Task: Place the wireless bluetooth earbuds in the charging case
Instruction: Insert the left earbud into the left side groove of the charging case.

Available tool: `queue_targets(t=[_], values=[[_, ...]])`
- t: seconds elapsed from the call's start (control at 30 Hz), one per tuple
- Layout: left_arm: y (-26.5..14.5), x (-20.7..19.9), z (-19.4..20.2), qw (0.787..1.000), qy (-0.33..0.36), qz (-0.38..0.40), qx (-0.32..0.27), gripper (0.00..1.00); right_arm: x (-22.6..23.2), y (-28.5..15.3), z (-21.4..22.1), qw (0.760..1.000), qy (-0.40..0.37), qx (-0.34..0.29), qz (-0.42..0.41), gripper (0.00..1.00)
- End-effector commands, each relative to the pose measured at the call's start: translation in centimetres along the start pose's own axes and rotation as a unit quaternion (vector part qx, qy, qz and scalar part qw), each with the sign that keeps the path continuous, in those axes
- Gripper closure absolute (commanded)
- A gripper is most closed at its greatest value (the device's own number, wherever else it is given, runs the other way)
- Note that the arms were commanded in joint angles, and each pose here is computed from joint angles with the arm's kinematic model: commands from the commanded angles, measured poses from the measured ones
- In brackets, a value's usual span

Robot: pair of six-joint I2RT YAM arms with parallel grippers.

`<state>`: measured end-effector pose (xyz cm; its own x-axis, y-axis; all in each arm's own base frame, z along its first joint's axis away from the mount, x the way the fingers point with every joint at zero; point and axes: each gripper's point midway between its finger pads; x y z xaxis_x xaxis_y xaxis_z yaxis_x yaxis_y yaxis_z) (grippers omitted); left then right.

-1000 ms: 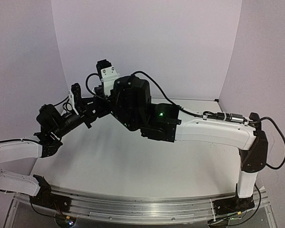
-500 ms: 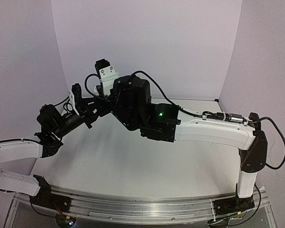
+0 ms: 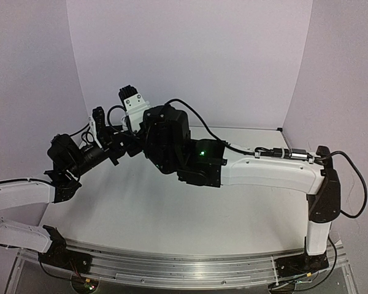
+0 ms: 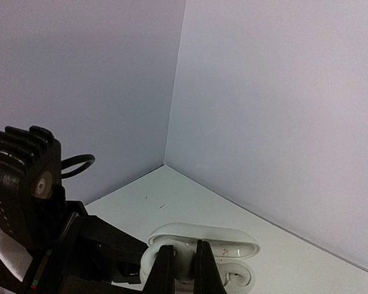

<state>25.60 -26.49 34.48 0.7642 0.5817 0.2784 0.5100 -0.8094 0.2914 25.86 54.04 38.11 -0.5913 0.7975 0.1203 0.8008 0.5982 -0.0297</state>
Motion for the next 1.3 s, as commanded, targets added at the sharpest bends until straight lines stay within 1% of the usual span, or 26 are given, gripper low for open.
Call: queue_targets(t=[0.0, 0.3, 0.57, 0.67, 0.77, 0.97, 1.17, 1.27], values=[[0.3, 0.2, -3.6, 0.998, 0.014, 0.006, -0.053, 1.0, -0.7, 0.3, 0.0, 1.0, -0.005, -0.012, 0.023, 1.0], [0.2, 0.2, -4.0, 0.998, 0.001, 0.007, -0.056, 1.0, -1.1, 0.5, 1.2, 0.999, -0.021, -0.004, 0.037, 1.0], [0.5, 0.8, -4.3, 0.998, -0.037, -0.004, -0.051, 1.0, -0.3, 0.6, 2.7, 0.999, -0.034, 0.012, 0.009, 1.0], [0.4, 1.0, -4.3, 0.998, -0.04, -0.009, -0.05, 1.0, -0.7, 0.2, 3.0, 0.999, -0.032, 0.017, 0.011, 1.0], [0.4, 0.9, -4.4, 0.998, -0.036, -0.008, -0.052, 1.0, -1.0, -0.2, 3.3, 0.999, -0.029, 0.022, 0.011, 0.95], [0.3, 0.7, -4.5, 0.998, -0.022, -0.003, -0.057, 1.0, -1.1, -0.5, 3.1, 0.999, -0.026, 0.022, 0.008, 0.91], [0.1, 0.6, -4.7, 0.998, -0.02, -0.001, -0.059, 1.0, -1.6, -1.0, 2.8, 1.0, -0.017, 0.022, 0.009, 0.83], [0.0, 0.5, -4.6, 0.998, -0.022, 0.001, -0.058, 1.0, -1.5, -1.1, 2.5, 1.0, -0.016, 0.02, 0.007, 0.81]])
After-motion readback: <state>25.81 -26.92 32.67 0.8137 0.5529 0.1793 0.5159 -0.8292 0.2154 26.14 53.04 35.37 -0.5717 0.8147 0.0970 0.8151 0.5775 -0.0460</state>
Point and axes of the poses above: each gripper's point midway between its finger pads, its own y axis out along the fingers, its own x axis along the line the jaws close on, z = x × y, and after that the axes turned 15 degrees about y, right-handed
